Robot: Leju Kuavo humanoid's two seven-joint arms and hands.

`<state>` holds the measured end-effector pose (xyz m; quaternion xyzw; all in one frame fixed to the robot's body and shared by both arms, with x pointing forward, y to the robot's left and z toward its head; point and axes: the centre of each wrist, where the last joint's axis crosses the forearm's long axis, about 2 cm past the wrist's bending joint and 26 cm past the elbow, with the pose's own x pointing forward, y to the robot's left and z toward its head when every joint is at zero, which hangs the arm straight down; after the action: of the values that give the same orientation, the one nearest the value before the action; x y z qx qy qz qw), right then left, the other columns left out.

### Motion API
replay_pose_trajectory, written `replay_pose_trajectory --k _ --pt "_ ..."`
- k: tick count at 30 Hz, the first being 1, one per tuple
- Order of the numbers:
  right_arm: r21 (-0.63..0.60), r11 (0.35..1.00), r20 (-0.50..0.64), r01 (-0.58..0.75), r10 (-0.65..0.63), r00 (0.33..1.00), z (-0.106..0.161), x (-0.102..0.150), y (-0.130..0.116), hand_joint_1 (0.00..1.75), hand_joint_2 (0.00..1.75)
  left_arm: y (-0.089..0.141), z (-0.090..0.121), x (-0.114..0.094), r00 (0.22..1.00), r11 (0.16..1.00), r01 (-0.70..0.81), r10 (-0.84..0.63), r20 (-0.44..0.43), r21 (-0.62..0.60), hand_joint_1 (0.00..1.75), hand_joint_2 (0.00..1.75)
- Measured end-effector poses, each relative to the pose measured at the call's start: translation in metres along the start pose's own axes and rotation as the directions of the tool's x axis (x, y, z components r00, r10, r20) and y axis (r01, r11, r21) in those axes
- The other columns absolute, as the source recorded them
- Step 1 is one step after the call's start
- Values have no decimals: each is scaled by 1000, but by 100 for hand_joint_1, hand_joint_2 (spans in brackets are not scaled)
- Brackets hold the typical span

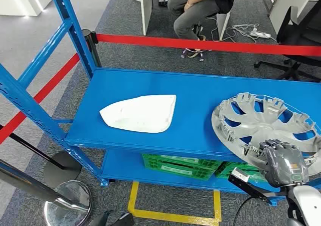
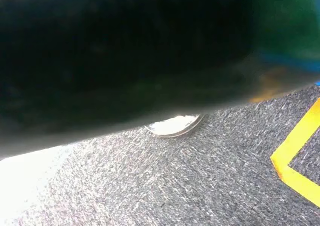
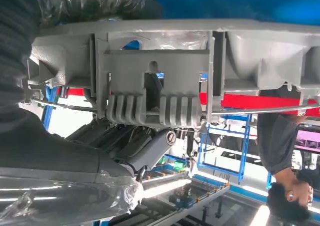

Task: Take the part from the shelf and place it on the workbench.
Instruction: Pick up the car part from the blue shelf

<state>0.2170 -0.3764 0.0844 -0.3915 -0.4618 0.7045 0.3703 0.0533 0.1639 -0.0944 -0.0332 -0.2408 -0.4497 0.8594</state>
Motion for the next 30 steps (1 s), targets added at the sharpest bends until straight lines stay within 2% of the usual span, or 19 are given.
replay_pose_trajectory --k 10,13,17,23,26,30 --pt "-35 999 16 -30 30 999 -6 0 -10 153 175 0 0 1 1000 1000 17 -17 2 -6 0 0" --pt "-55 998 20 -41 42 999 -11 -1 -17 160 175 -1 0 1 1000 1000 27 -27 5 -13 0 0" --pt "-162 984 0 -69 69 998 -23 -2 -31 165 175 -1 0 2 999 998 50 -49 12 -32 0 0" --pt "-450 892 -43 -36 19 999 -42 34 -48 170 175 -2 0 4 997 995 81 -80 23 -52 0 0" --pt "-512 859 -42 4 -30 999 -49 50 -54 172 175 -2 -1 5 996 994 90 -89 26 -57 0 0" --pt "-535 843 -30 53 -82 996 -54 64 -57 168 175 -3 -1 5 994 993 106 -104 31 -61 0 0"
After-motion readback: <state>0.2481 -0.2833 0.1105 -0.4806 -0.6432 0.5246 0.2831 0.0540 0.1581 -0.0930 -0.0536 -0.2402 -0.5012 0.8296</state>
